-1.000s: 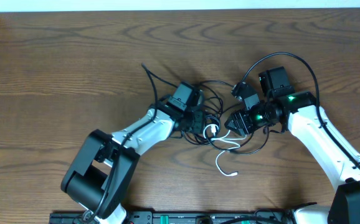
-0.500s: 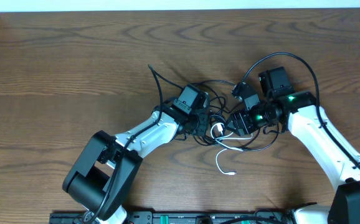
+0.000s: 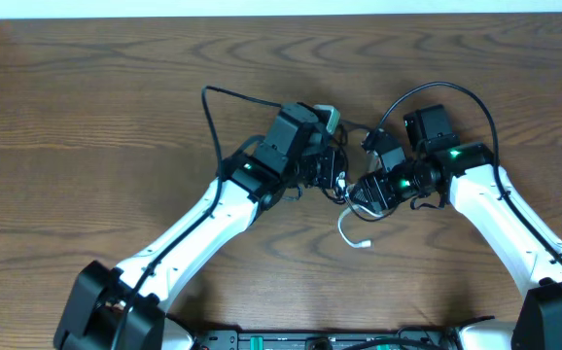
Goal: Untangle cables
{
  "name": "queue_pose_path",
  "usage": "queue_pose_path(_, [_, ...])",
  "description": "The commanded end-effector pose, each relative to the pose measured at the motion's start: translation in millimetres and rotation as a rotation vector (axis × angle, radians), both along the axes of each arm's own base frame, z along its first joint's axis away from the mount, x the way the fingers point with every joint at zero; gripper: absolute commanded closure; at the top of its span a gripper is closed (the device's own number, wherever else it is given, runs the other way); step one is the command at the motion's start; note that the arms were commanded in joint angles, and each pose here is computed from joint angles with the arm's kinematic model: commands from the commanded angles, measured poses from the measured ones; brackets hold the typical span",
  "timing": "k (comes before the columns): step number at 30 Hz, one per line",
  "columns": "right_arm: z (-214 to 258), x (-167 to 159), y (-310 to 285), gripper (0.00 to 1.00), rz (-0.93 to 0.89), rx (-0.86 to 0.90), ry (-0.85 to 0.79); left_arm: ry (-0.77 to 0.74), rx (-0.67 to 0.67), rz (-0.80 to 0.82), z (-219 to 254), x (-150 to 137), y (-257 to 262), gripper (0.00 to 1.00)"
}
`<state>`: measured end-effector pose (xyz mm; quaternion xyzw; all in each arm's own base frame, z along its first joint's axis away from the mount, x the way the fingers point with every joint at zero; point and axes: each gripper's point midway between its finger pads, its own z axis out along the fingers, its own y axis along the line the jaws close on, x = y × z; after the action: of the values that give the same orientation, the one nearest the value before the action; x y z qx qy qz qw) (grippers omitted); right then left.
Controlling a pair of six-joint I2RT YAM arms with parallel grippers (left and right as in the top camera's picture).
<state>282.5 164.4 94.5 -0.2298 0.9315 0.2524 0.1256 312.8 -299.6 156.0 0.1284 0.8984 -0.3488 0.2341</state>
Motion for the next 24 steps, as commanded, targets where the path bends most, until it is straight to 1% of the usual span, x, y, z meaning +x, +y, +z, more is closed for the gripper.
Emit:
queue_pose_path(1, [-2, 0, 2, 0.37, -0.003, 0.004, 0.004, 0.032, -0.099, -0.047, 19, -8, -13, 0.93])
queue_pose_path(5, [-1, 3, 2, 0.36, -0.025, 0.011, 0.007, 0.018, -0.167, -0.083, 33, -9, -23, 0.93])
queue_pose_path(11, [0, 2, 6, 0.35, -0.061, 0.020, 0.032, 0.016, -0.166, -0.078, 32, -8, -23, 0.93])
queue_pose_path(15, [-3, -5, 13, 0.35, -0.032, 0.015, 0.042, 0.012, -0.167, -0.075, 33, -7, -23, 0.92])
queue_pose_path(18, [-10, -13, 16, 0.43, -0.017, 0.006, 0.055, 0.005, -0.171, -0.076, 34, -6, -23, 0.93])
queue_pose_path(24, [-25, -18, 17, 0.44, -0.073, 0.006, 0.086, -0.013, -0.184, -0.078, 39, -4, -25, 0.93])
